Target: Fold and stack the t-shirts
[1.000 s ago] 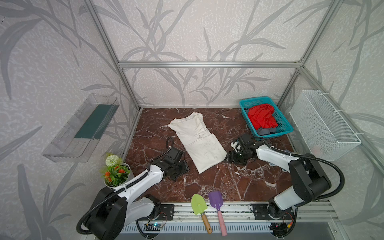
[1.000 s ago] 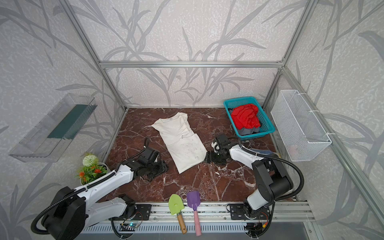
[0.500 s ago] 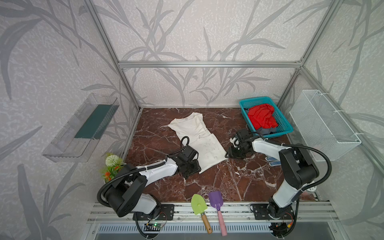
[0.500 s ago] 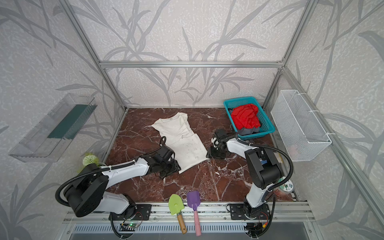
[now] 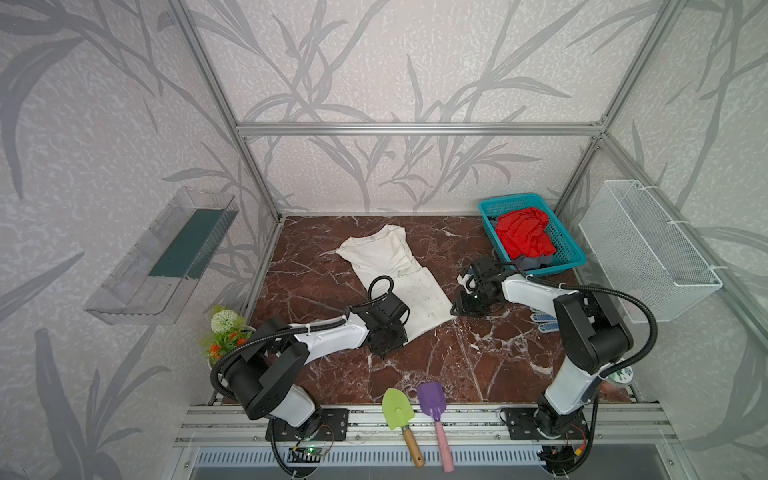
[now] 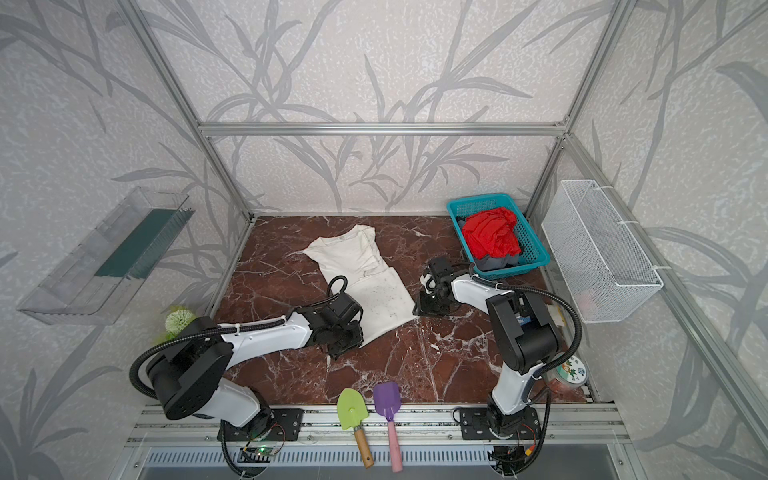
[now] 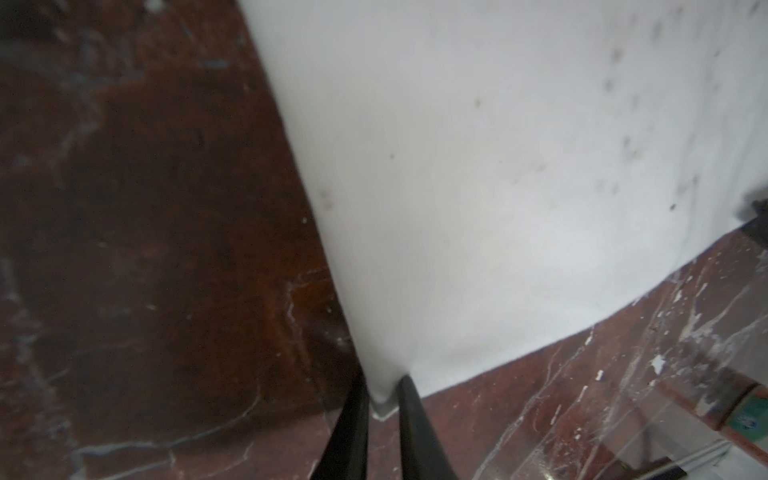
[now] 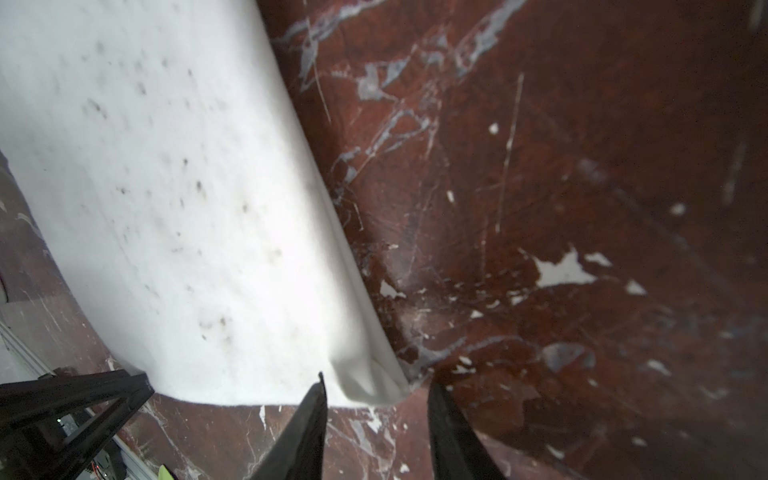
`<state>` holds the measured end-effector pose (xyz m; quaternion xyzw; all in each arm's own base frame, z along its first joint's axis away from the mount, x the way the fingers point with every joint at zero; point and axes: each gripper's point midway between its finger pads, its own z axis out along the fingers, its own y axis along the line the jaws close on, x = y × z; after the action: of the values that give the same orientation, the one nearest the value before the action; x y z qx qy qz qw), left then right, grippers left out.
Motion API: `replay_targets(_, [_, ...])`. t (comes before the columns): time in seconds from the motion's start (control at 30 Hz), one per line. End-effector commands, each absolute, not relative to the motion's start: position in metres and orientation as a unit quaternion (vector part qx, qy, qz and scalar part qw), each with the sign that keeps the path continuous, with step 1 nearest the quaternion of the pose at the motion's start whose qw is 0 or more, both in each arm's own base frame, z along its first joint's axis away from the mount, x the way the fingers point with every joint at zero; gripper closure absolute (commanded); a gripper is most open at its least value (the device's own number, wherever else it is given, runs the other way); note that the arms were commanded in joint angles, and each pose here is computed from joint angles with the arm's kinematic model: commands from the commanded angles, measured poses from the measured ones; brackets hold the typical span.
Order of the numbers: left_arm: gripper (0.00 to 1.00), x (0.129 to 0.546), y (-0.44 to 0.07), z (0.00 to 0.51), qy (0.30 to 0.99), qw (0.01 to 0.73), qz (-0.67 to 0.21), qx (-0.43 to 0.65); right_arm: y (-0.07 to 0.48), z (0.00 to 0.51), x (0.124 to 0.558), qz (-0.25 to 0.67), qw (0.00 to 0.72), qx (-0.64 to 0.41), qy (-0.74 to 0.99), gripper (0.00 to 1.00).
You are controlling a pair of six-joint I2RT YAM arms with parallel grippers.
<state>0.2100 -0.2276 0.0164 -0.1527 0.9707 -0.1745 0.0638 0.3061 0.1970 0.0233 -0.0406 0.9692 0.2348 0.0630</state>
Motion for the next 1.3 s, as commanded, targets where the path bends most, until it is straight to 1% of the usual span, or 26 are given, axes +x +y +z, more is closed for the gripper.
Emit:
replay_targets(0.0, [0.91, 0.193, -0.195, 0.004, 0.981, 0.048, -0.090, -0.165, 0.187, 0.018, 0.292, 0.209, 0.042, -0.042, 0.976, 0.57])
replay_targets(0.1, [0.98, 0.188, -0.179, 0.007, 0.983, 0.054, -0.060, -0.163, 0.186, 0.026, 0.289, 0.211, 0.047, -0.044, 0.975, 0.57])
replay_targets(0.17, [1.00, 0.184, -0.170, 0.009, 0.983, 0.060, -0.051, -0.167, 0.187, 0.028, 0.285, 0.211, 0.043, -0.048, 0.975, 0.56])
replay_targets(0.23, [1.00, 0.180, -0.163, 0.011, 0.983, 0.062, -0.045, -0.170, 0.191, 0.041, 0.280, 0.214, 0.055, -0.060, 0.974, 0.55])
replay_targets(0.4, [1.00, 0.165, -0.139, 0.014, 0.982, 0.064, -0.014, -0.179, 0.196, 0.047, 0.260, 0.210, 0.056, -0.076, 0.973, 0.54])
replay_targets(0.53, [1.00, 0.154, -0.124, 0.013, 0.981, 0.064, -0.003, -0.184, 0.212, 0.043, 0.235, 0.221, 0.042, -0.094, 0.970, 0.53])
replay_targets(0.77, [1.00, 0.149, -0.125, 0.008, 0.981, 0.054, -0.014, -0.185, 0.248, 0.025, 0.202, 0.241, 0.013, -0.116, 0.964, 0.54])
replay_targets(0.93, [1.00, 0.148, -0.122, 0.010, 0.981, 0.059, -0.016, -0.184, 0.263, 0.019, 0.198, 0.245, 0.012, -0.115, 0.963, 0.54])
replay_targets(1.17, [1.00, 0.146, -0.122, 0.010, 0.982, 0.059, -0.019, -0.181, 0.261, 0.012, 0.206, 0.224, 0.022, -0.102, 0.969, 0.55])
replay_targets(1.27, [1.00, 0.145, -0.121, 0.010, 0.981, 0.062, -0.024, -0.183, 0.264, 0.008, 0.205, 0.226, 0.009, -0.105, 0.968, 0.57])
